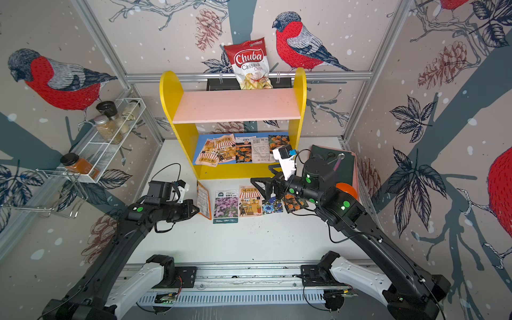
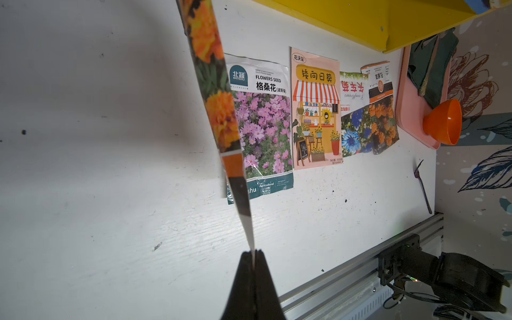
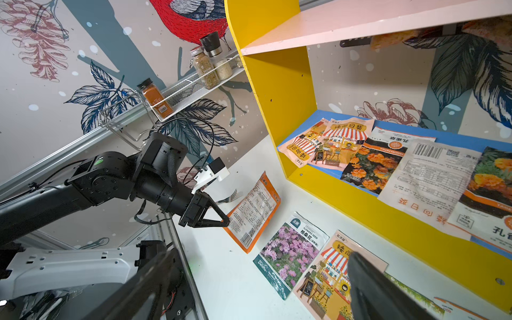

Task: Take the seed bag off the shelf
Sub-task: Place the seed packet at the center of the board.

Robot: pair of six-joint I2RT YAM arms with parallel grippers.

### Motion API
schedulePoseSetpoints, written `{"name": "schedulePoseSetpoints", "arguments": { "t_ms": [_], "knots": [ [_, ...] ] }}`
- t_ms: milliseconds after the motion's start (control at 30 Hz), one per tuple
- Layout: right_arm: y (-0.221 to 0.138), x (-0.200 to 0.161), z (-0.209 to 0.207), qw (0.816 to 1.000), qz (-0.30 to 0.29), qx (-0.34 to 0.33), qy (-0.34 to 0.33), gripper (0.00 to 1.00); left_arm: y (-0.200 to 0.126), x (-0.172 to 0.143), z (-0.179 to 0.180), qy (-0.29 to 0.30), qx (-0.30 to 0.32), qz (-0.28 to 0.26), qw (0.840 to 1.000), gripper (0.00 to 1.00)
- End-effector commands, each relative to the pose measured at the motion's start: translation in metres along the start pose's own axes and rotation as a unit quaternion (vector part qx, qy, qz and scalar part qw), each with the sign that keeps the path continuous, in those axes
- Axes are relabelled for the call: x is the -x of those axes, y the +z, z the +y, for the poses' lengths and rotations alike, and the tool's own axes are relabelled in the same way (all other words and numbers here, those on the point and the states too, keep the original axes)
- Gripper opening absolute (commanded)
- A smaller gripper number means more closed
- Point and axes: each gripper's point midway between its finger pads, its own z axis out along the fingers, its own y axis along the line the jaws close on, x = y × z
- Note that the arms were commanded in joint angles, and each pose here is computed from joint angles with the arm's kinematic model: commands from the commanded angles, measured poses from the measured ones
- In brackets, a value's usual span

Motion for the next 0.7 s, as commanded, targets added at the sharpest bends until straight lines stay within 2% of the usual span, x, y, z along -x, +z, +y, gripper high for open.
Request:
{"name": "schedulePoseSetpoints", "arguments": {
  "t_ms": [0,133,500,667],
  "knots": [
    [-0.003,-0.005,0.007,1.0,0.006,0.015,-0.011,0.99,0.005,0.01,0.002,0.008,0.003,-0.013,1.0,0.0],
    [-0.005,-0.013,0.012,0.999,0.018,0.022,-0.015,0.99,0.014,0.016,0.004,0.008,0.005,-0.006,1.0,0.0],
    [-0.006,-0.026,0.005,0.999,0.03,0.004,-0.02,0.99,0.023,0.038,-0.016,0.02,-0.041,-0.002,0.999,0.0],
    [-0.006,-0.029,0.003,0.999,0.03,0.001,-0.021,0.99,0.036,0.03,0.003,-0.002,-0.006,0.022,1.0,0.0]
  ]
}}
